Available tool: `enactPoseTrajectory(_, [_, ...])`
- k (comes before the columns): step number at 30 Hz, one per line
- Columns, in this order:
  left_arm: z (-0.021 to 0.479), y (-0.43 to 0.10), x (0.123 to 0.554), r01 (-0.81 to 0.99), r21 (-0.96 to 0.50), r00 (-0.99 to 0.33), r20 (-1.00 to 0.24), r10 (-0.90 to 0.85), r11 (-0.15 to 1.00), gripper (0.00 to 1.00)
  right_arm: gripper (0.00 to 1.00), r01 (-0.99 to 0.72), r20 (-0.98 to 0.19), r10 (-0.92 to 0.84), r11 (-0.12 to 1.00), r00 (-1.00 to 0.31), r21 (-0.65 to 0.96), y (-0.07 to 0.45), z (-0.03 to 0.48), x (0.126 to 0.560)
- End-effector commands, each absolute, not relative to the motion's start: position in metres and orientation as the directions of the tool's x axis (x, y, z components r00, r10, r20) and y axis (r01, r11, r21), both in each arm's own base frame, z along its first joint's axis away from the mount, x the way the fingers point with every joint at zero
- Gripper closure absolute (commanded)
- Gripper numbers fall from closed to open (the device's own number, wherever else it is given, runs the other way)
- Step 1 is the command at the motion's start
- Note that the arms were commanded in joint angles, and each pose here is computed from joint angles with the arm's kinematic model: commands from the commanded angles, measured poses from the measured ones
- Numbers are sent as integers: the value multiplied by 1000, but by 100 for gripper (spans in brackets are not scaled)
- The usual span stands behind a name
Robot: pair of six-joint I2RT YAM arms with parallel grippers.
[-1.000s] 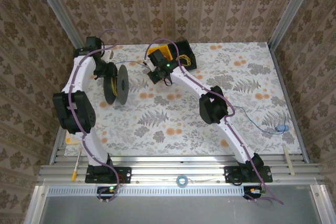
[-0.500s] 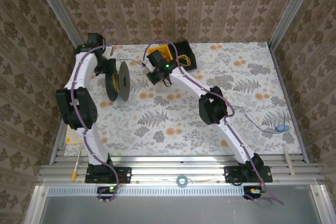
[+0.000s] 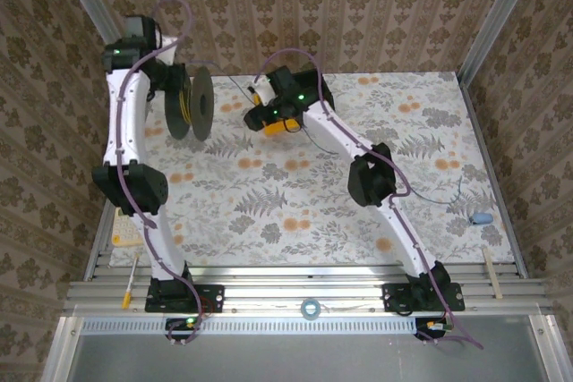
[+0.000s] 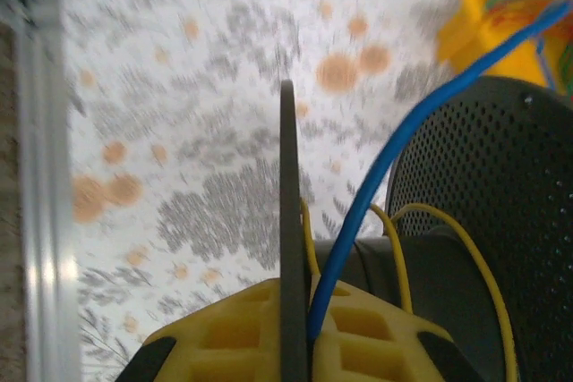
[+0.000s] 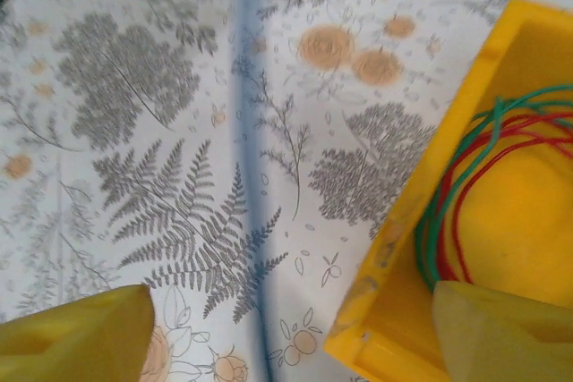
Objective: Wrap the cables
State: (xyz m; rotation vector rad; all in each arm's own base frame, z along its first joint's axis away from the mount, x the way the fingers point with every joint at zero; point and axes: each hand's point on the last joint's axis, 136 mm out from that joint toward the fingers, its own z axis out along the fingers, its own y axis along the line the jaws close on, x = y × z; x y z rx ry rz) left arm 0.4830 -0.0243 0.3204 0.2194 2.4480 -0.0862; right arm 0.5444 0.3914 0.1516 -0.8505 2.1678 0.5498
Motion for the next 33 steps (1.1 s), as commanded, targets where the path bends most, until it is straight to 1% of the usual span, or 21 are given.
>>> enactPoseTrajectory(1, [346, -24, 462, 202, -16, -751, -644, 144, 979, 100, 13, -769, -850, -330, 626, -410, 128, 392, 239, 534])
enactPoseTrajectory(6, [375, -26, 447, 205, -28, -707, -696, 129, 978, 100, 12, -776, -867, -328, 622, -374, 100, 376, 266, 522])
enactPoseTrajectory(10, [394, -37, 433, 233, -66, -675, -729, 113, 970, 100, 13, -784, -883, -327, 617, -336, 69, 366, 279, 511])
enactPoseTrajectory(13, [409, -43, 423, 258, -91, -644, -758, 101, 962, 100, 17, -791, -890, -328, 610, -316, 57, 362, 284, 504])
enactPoseTrajectory(15, [419, -46, 417, 269, -95, -625, -774, 99, 958, 100, 19, -797, -891, -328, 602, -314, 59, 359, 282, 501])
enactPoseTrajectory(20, [437, -52, 405, 298, -115, -591, -802, 89, 948, 100, 19, -810, -881, -368, 586, -296, 27, 352, 269, 492])
enactPoseTrajectory(23, [442, -54, 398, 310, -119, -582, -808, 89, 943, 100, 24, -802, -870, -389, 598, -303, 11, 342, 255, 493])
enactPoseTrajectory(24, [443, -54, 396, 311, -120, -581, -809, 89, 943, 100, 28, -799, -867, -395, 602, -305, 7, 338, 252, 493])
enactPoseTrajectory(26, [445, -54, 393, 314, -121, -578, -811, 88, 942, 100, 44, -799, -859, -405, 602, -314, 9, 334, 243, 492])
enactPoseTrajectory(30, [450, -57, 386, 335, -146, -569, -819, 76, 931, 100, 81, -793, -859, -399, 609, -322, 14, 324, 235, 492])
enactPoseTrajectory(31, [451, -58, 385, 342, -155, -569, -819, 72, 927, 100, 89, -790, -861, -393, 613, -323, 16, 321, 234, 493])
enactPoseTrajectory(33, [453, -60, 382, 356, -173, -568, -821, 65, 918, 100, 100, -778, -864, -381, 628, -330, 20, 316, 234, 499])
